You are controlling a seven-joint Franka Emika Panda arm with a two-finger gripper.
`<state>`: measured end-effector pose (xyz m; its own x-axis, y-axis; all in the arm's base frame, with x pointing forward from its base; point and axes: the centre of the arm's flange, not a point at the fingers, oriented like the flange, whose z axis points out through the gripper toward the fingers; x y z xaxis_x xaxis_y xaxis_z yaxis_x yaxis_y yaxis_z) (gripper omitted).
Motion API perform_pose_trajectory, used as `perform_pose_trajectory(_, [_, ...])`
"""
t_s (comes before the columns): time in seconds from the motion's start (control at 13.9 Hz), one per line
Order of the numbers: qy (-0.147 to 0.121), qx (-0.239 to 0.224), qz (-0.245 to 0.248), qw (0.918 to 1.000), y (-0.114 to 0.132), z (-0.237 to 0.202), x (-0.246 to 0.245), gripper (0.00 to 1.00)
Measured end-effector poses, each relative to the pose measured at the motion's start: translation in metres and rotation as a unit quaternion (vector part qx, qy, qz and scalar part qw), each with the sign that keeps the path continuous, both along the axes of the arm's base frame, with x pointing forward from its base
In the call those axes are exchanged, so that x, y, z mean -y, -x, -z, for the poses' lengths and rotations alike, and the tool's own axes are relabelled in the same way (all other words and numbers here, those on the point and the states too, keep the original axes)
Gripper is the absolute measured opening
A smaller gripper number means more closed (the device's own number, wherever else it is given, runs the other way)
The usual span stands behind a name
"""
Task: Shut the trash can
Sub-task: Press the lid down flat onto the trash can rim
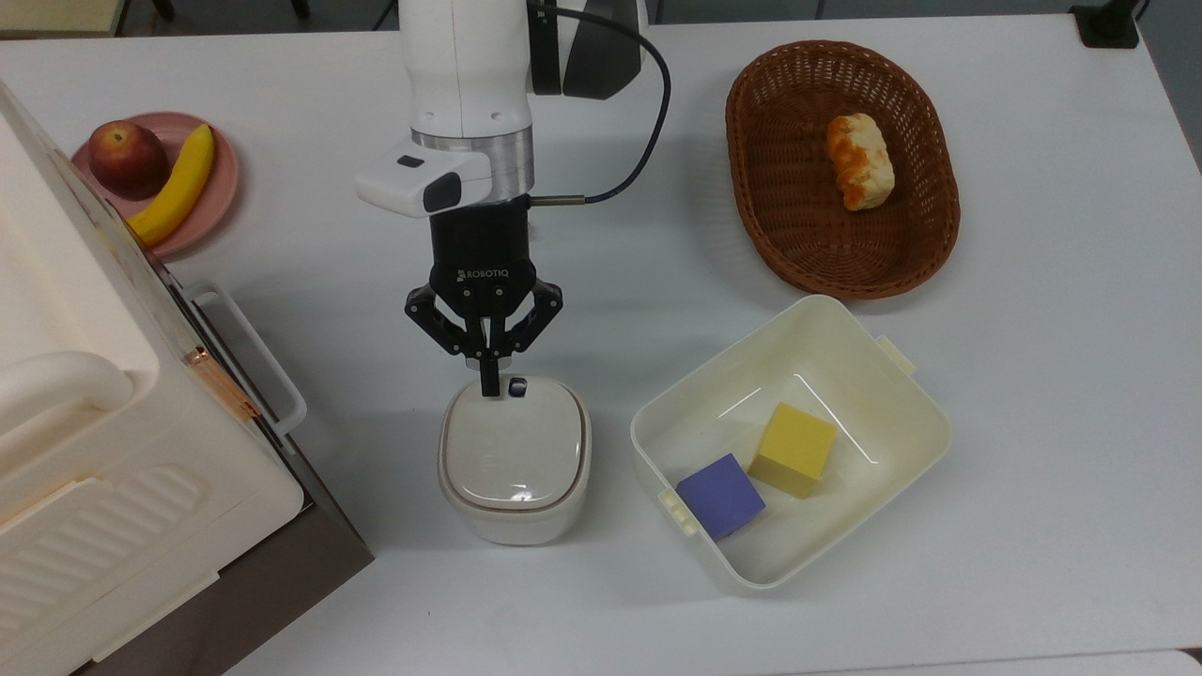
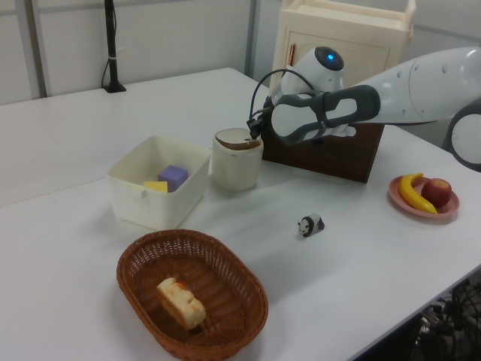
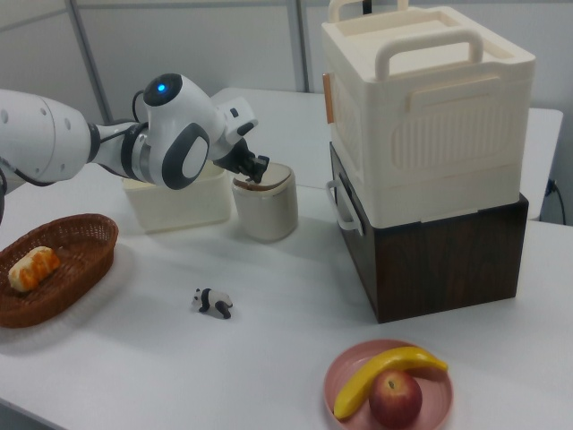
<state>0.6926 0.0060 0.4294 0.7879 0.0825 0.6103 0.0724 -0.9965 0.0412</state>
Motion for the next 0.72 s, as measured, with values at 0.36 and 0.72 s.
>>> perform_pose_trajectory(0.36, [0.003,-0.01,-0.002,0.9999,-0.001,0.013,0.0,0.01])
perform_pose_trajectory(0.72, [0.011,-0.011,-0.008,0.9998,-0.002,0.016,-0.001,0.01])
